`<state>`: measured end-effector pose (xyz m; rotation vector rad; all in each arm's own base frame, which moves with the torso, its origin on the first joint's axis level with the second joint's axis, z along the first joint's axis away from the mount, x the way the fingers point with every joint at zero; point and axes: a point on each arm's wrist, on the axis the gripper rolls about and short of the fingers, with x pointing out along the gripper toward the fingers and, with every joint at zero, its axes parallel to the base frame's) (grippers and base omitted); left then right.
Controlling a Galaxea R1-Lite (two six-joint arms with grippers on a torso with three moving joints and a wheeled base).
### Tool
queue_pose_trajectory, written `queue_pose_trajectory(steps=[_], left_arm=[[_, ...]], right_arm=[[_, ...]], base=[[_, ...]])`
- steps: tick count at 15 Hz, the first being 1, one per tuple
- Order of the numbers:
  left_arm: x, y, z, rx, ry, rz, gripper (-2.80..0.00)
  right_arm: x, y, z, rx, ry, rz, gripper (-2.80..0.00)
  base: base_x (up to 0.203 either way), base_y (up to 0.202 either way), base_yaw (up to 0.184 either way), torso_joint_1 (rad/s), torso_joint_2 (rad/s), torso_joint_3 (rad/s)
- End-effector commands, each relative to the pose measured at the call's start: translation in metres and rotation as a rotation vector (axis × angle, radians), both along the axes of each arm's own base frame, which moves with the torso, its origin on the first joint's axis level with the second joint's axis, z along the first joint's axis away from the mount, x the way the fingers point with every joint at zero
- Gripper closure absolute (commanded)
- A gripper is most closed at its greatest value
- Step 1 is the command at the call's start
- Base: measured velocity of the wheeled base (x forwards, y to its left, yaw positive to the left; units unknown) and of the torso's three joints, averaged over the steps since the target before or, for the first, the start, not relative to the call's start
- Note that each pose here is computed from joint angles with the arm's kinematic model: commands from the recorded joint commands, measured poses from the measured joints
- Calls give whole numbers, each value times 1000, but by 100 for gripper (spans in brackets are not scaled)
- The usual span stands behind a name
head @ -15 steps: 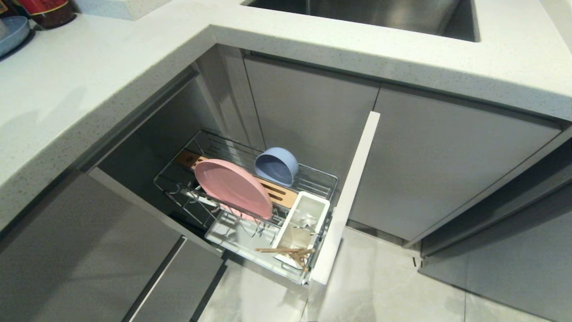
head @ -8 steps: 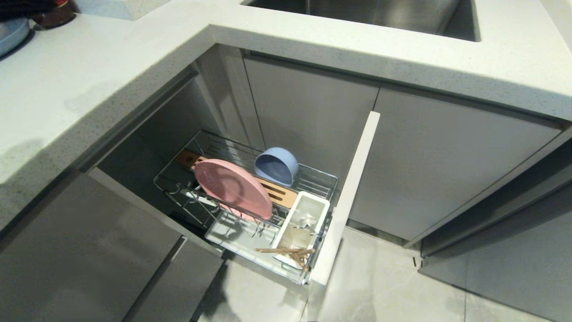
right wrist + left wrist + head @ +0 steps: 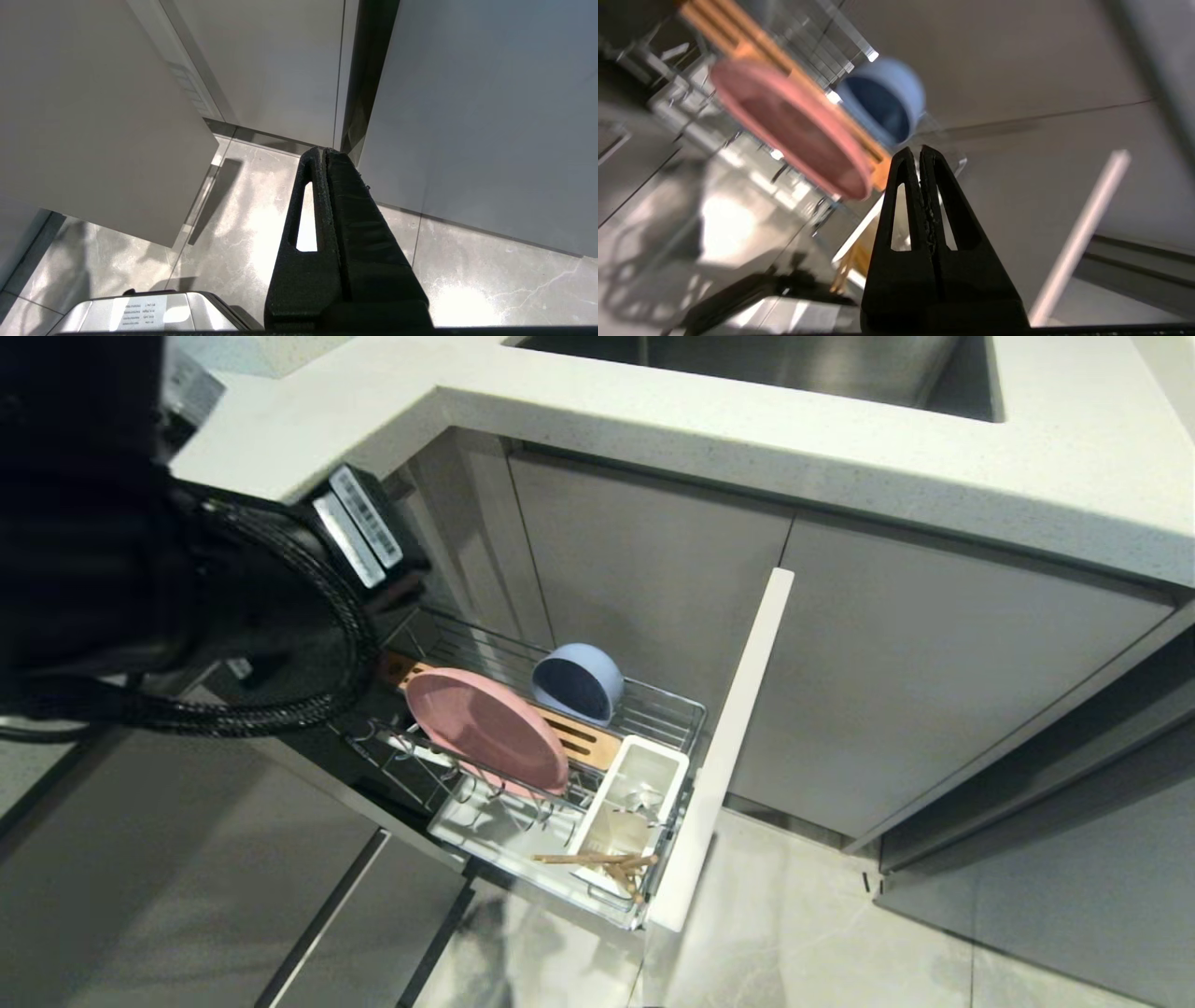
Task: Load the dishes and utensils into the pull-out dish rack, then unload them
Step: Take the plate out of the cupboard
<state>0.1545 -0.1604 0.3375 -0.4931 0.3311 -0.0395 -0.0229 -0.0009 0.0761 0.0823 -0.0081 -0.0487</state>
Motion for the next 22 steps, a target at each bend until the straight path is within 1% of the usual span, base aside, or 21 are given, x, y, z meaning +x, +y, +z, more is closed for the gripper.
queue_pose_trajectory(steps=[1,3,5,6,7,8,10,13,16,19,22], left_arm=[[14,-22,-22,55,64,13,0],[24,-33,-34,93,81,54,0],[34,-43,-48,114,106,88,0],[41,-47,-55,119,119,111,-280],[43,-48,-58,112,122,127,-280],[47,-52,-64,122,136,133,-280],[53,-57,-77,151,162,143,-280],[73,-58,-96,187,197,196,-280],[89,-59,-110,192,208,232,-280],[104,-62,-113,150,172,251,-280],[115,-63,-123,165,177,264,-280]], right_arm=[[0,0,0,1,-5,0,0],[0,0,0,1,-5,0,0],[0,0,0,1,-5,0,0],[0,0,0,1,-5,0,0],[0,0,0,1,-5,0,0],[0,0,0,1,-5,0,0],[0,0,0,1,-5,0,0],[0,0,0,1,-5,0,0],[0,0,0,1,-5,0,0],[0,0,0,1,-5,0,0],[0,0,0,1,-5,0,0]], base=[[0,0,0,0,0,0],[0,0,0,0,0,0],[0,0,0,0,0,0],[0,0,0,0,0,0],[0,0,0,0,0,0],[0,0,0,0,0,0],[0,0,0,0,0,0],[0,0,0,0,0,0],[0,0,0,0,0,0],[0,0,0,0,0,0],[0,0,0,0,0,0]])
